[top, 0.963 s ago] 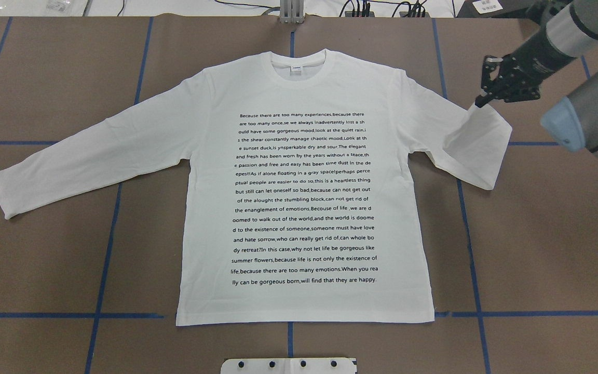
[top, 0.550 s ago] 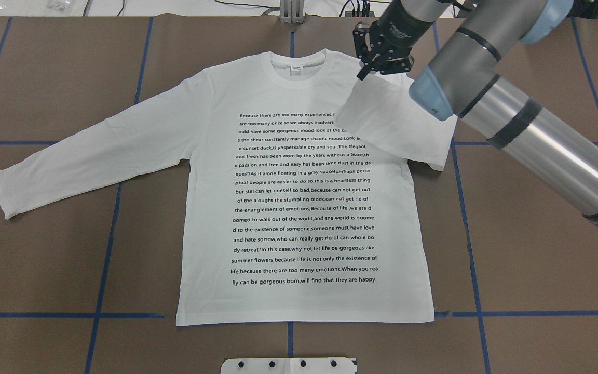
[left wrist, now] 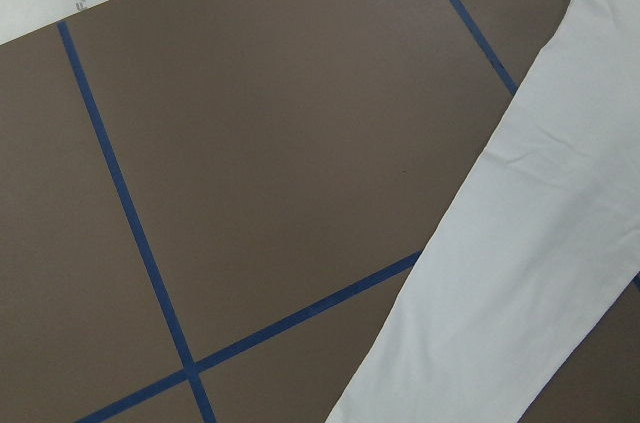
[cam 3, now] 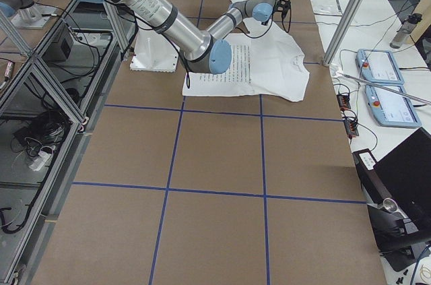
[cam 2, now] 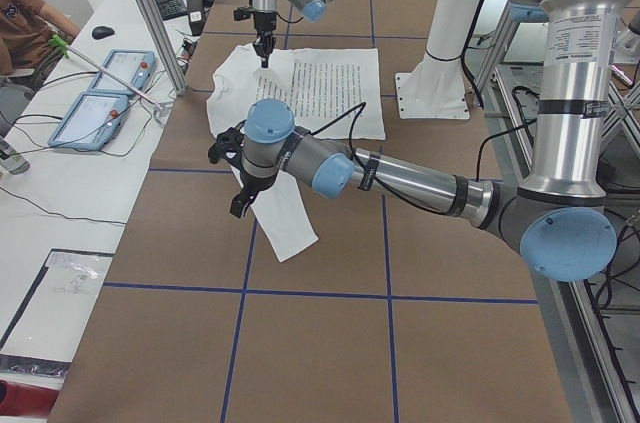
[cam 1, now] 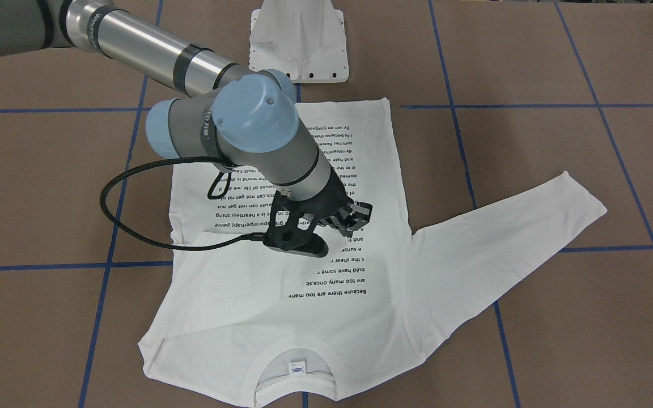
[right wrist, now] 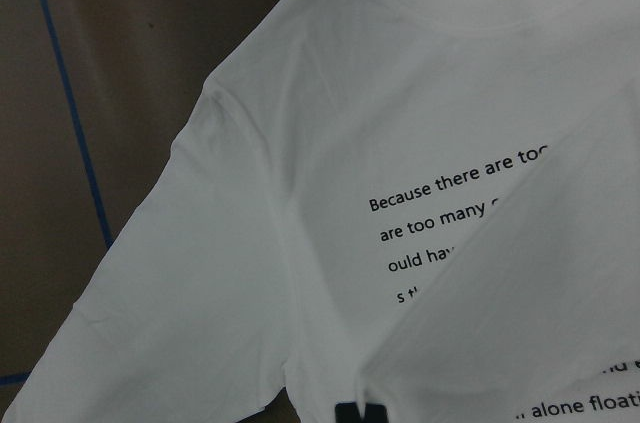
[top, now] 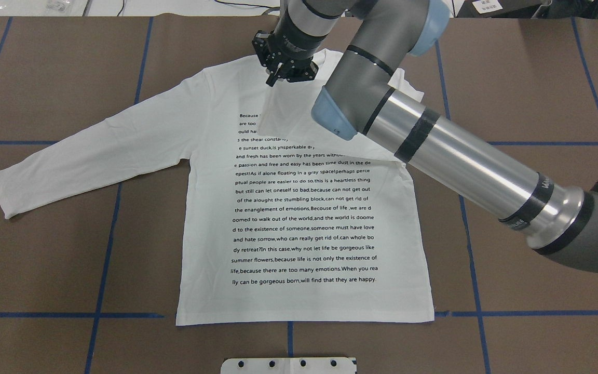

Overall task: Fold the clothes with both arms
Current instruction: 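Grasp the sleeve cuff with the right gripper and carry it across the shirt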

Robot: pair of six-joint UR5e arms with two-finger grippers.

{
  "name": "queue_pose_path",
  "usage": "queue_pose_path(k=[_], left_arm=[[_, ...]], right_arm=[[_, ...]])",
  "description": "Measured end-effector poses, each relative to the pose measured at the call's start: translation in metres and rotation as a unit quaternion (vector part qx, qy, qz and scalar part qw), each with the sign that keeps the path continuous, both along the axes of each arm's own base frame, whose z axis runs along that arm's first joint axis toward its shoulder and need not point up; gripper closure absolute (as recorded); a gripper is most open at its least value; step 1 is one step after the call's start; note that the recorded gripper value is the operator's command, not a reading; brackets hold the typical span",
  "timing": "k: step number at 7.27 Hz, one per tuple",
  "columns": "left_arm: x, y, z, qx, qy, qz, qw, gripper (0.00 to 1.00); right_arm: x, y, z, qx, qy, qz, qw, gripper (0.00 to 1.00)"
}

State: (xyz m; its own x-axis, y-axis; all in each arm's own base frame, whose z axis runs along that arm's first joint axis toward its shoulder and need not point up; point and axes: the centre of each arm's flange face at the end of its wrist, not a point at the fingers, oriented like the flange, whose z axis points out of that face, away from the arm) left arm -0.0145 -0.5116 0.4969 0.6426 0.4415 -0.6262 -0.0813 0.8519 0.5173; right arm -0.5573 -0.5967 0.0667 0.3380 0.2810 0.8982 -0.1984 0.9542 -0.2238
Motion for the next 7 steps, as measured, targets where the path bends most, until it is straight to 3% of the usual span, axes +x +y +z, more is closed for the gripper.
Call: queue_pose_path(k=[3,5,7], left_arm=[[0.000,0.002,0.001,0.000,0.000,0.001,1.0000,0.00],[0.000,0.004,0.002,-0.002,-0.001,0.001,1.0000,0.00],[0.000,0.004,0.004,-0.005,0.000,-0.001,1.0000,0.01]], right_arm=[[-0.047,0.038,-0.019,0.040,-0.016,0.013,0.9990,1.00],[-0.062,0.041,-0.016,0.044,-0.022,0.029,0.9984,1.00],[-0.073,0.036,-0.017,0.045,-0.014,0.053,0.9974,0.41]])
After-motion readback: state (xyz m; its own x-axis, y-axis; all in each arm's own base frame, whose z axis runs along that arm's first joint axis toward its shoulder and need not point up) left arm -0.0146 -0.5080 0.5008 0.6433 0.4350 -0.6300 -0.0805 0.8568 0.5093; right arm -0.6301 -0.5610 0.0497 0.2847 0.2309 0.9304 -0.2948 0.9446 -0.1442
